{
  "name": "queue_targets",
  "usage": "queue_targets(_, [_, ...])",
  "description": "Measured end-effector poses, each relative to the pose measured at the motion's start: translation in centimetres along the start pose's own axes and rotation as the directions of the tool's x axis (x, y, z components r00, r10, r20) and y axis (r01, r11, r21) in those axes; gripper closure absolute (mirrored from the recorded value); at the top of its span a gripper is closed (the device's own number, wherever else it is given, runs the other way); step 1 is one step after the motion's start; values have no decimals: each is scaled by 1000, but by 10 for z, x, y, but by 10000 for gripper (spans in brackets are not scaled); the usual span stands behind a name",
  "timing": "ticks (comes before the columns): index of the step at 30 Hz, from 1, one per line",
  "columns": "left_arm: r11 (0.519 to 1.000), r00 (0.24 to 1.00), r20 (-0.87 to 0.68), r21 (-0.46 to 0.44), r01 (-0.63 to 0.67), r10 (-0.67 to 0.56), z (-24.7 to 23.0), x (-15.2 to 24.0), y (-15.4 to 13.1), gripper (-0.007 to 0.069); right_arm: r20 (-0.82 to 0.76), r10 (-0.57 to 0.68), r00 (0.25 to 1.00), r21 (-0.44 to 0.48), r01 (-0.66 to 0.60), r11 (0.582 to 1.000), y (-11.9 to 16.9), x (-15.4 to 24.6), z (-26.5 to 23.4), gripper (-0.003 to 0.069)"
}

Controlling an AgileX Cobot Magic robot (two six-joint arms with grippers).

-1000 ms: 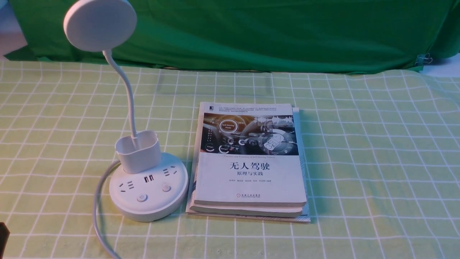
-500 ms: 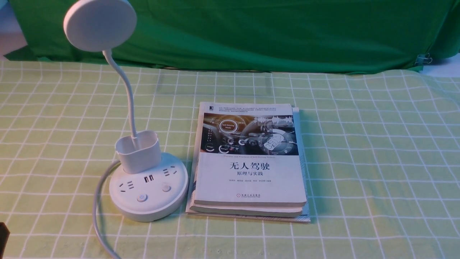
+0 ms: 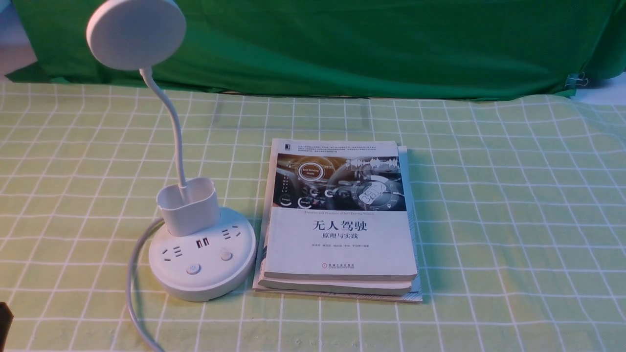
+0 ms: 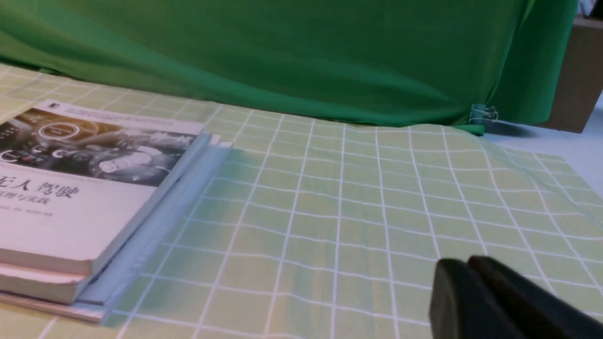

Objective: Turn off the desk lamp on the green coffee tablecloth by hand.

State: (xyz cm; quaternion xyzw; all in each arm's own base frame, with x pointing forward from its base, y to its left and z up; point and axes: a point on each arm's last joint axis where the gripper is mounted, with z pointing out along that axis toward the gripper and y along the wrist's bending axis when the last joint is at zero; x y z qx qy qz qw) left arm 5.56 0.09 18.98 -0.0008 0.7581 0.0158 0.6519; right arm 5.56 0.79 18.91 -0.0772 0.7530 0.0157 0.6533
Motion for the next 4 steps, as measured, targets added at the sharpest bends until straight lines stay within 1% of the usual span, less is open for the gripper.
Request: queue_targets(4, [1000,1000,0,0,0,0,0,0,0,624,-1,0,1000,0,0,1000,0,0,0,629])
